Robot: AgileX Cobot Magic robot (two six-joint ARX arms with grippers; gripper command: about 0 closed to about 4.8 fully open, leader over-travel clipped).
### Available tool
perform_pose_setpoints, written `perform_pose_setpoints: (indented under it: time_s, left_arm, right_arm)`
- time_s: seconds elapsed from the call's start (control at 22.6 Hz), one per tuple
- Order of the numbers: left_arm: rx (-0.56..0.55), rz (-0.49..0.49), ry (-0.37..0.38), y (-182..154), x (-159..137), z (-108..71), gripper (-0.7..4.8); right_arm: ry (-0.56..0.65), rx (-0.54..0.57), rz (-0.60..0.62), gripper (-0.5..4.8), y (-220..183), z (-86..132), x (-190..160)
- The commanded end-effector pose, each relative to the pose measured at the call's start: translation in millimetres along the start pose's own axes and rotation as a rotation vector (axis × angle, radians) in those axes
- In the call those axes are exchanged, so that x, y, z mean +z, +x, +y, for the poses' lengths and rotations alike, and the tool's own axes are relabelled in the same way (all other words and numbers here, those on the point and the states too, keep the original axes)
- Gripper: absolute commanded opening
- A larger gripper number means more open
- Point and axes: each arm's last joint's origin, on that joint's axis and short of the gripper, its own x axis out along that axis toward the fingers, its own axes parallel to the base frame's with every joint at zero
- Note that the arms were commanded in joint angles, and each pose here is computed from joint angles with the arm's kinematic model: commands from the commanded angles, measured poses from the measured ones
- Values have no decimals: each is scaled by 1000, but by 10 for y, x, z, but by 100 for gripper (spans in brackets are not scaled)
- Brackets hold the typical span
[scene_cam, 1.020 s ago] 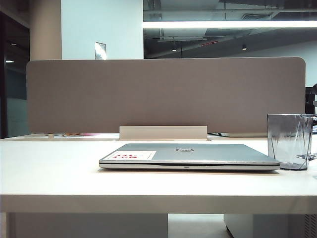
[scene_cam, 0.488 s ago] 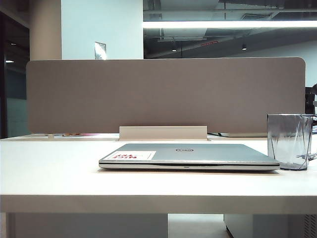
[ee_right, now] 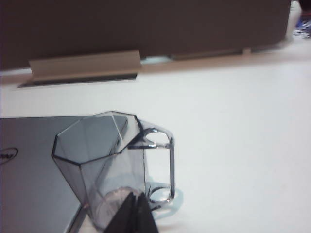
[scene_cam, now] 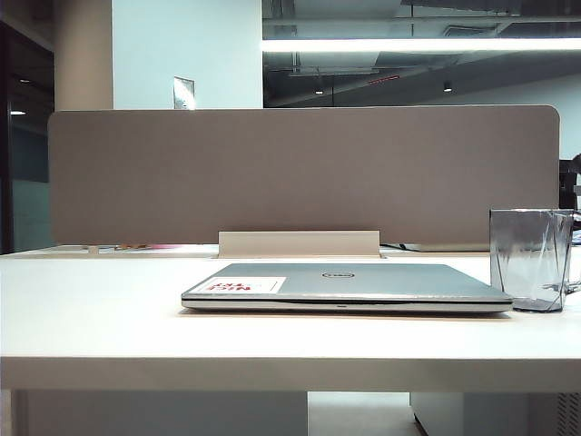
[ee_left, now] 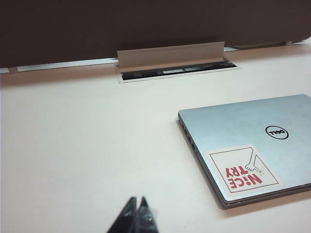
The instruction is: Pick up the water cup and place it on the right side of the laptop.
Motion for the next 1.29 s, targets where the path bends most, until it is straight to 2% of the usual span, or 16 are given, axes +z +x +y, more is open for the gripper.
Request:
perform_pose_setpoints:
  time_s: [0.04,0.22,0.35,0.67,1.02,1.29]
  left_arm:
    - [-2,-11,3,-5,23,1,-3]
    - [-4,2,0,-6,10,0,-3]
    - [-2,1,0,-6,11,1,-3]
    - [0,25,-5,-7,-13,0,-3]
    - [-1,39,-8,-7,-26,-1,-3]
    - [-1,40,-8,-7,-27,0,-3]
  right_arm:
    - [42,-8,-8,-9,-34,11,21]
    - [31,-2,-48,-9,-51,20,75]
    - [98,58,-106,-9,-68,69,151]
    - [86,129,-148,-9,-93,187,218]
    - [91,131,-127,-9,-188,216,251]
    - [79,134,-167,-9,-330,253,329]
